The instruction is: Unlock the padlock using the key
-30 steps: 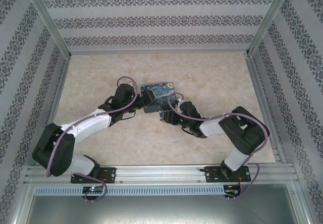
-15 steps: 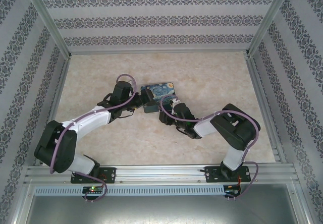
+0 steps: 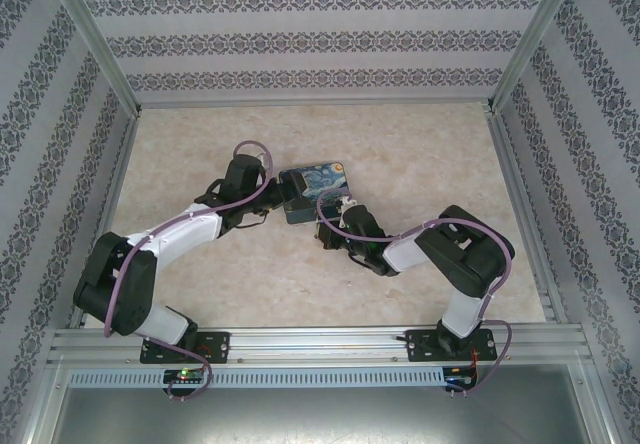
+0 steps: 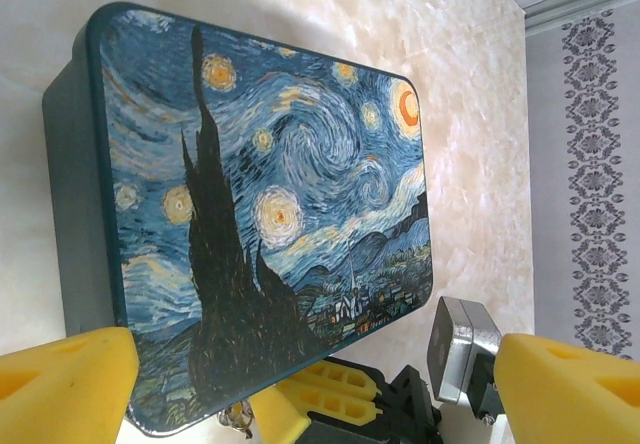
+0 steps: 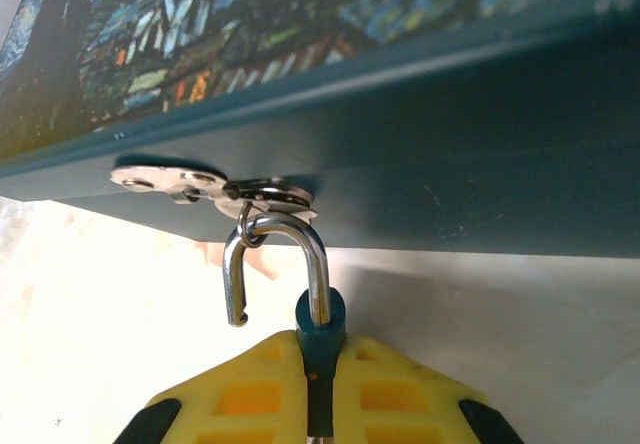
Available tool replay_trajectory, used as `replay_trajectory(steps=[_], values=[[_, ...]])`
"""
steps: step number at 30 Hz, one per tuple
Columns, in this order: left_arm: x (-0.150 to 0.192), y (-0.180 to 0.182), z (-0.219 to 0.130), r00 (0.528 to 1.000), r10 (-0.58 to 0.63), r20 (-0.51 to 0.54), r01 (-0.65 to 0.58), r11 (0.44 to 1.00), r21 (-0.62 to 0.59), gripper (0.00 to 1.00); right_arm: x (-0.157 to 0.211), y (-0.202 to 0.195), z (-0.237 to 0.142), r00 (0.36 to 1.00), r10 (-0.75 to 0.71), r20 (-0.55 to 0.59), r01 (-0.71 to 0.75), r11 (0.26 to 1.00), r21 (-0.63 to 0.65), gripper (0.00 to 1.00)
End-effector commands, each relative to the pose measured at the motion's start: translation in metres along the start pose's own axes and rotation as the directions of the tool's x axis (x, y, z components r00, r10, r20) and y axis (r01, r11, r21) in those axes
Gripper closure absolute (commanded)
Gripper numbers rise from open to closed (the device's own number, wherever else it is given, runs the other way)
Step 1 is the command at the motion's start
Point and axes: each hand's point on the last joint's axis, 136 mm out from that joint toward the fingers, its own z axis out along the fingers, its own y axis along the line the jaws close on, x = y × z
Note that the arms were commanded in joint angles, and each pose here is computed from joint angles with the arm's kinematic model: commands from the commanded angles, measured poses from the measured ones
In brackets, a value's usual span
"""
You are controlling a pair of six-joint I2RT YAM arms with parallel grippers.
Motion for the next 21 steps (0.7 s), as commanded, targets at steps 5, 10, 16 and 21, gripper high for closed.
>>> replay_trajectory(steps=[5,10,16,21], values=[[-0.003,0.017,0.001,0.990,0.137,-0.046,-0.142,0.979,-0.149,0.08,0.003,-0.013,-0.010,0.998,0.069,-0.013,-0.068,0.997,0.029,1.00],[0.007,0.031,0.007,0.955,0.262,-0.143,-0.293,0.911,-0.291,0.08,0.005,-0.015,-0.014,0.993,0.121,-0.014,-0.121,0.992,0.029,1.00],[0.016,0.042,0.016,0.910,0.351,-0.221,-0.412,0.823,-0.390,0.08,0.007,-0.018,-0.017,0.985,0.172,-0.009,-0.171,0.984,0.040,1.00],[0.022,0.050,0.022,0.875,0.397,-0.277,-0.483,0.750,-0.452,0.07,0.007,-0.021,-0.018,0.975,0.221,0.001,-0.221,0.974,0.051,1.00]])
